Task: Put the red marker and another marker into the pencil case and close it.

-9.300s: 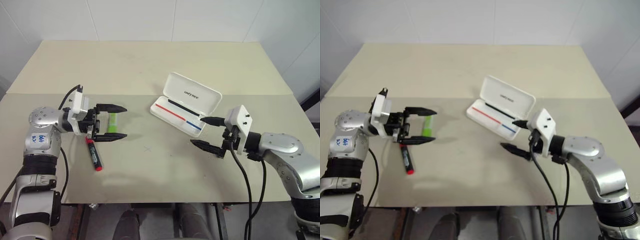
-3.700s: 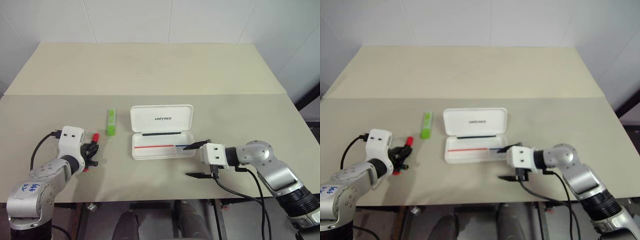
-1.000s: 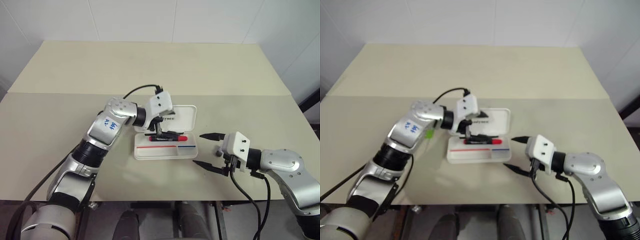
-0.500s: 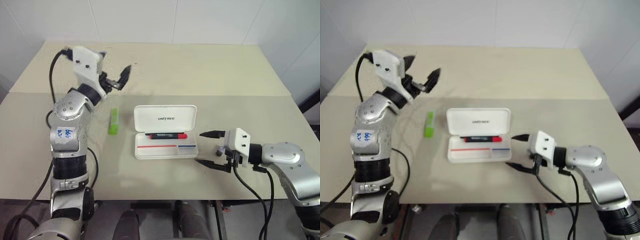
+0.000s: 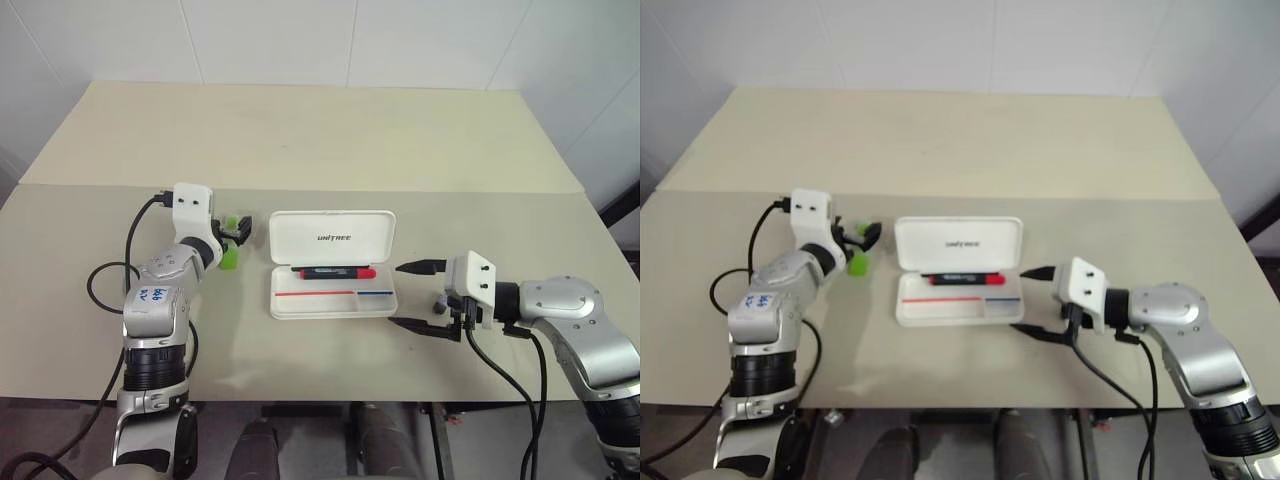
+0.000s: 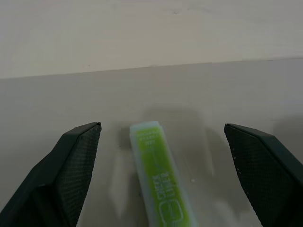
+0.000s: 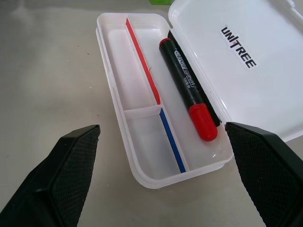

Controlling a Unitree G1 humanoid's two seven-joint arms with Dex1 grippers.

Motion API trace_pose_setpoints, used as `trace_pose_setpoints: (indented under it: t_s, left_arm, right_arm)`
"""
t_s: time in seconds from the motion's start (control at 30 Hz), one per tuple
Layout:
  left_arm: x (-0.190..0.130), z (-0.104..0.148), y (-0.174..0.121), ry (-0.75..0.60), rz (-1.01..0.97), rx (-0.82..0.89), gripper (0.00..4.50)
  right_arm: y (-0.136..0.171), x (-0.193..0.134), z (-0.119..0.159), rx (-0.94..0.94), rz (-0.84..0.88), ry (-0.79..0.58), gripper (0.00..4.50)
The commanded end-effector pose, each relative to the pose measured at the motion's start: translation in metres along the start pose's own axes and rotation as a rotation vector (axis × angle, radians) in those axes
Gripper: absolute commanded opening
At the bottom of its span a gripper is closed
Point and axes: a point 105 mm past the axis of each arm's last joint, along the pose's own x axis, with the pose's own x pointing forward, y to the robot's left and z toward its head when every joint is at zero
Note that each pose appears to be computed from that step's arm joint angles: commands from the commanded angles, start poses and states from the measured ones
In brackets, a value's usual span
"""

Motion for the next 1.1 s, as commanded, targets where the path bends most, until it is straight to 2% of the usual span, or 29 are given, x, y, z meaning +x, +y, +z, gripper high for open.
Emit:
trace_pose_setpoints:
  t_s: [0.03, 0.23, 0.27, 0.33, 0.6, 0.77, 0.87, 1.0, 1.1]
  left_arm:
    - [-0.001, -0.004, 0.0, 0.027, 0.002, -0.005, 4.47]
    - [0.001, -0.016, 0.0, 0.102, 0.01, -0.033, 4.47]
    - [0.002, -0.019, 0.001, 0.12, 0.017, -0.039, 4.29]
    - [0.003, -0.021, 0.001, 0.139, 0.024, -0.046, 3.87]
    - [0.009, -0.019, -0.004, 0.165, 0.025, -0.072, 1.19]
    - [0.012, -0.003, -0.009, 0.115, -0.025, -0.019, 1.12]
    - [0.009, 0.032, -0.014, 0.001, -0.123, 0.091, 1.12]
    - [0.001, 0.074, -0.025, -0.081, -0.309, 0.267, 1.12]
    - [-0.016, 0.11, -0.048, -0.164, -0.506, 0.359, 1.12]
  right_arm:
    - [-0.002, -0.007, 0.012, -0.056, -0.015, -0.016, 4.5]
    - [-0.002, -0.008, 0.012, -0.055, -0.022, -0.013, 4.5]
    - [-0.002, -0.008, 0.012, -0.055, -0.023, -0.013, 4.5]
    - [-0.002, -0.008, 0.011, -0.055, -0.025, -0.012, 4.5]
    - [-0.004, -0.007, 0.011, -0.054, -0.034, -0.012, 4.5]
    - [-0.006, -0.007, 0.011, -0.054, -0.042, -0.012, 4.5]
    - [-0.007, -0.008, 0.011, -0.052, -0.05, -0.009, 4.5]
    - [-0.008, -0.009, 0.01, -0.05, -0.059, -0.007, 4.5]
    - [-0.008, -0.01, 0.01, -0.05, -0.067, -0.006, 4.5]
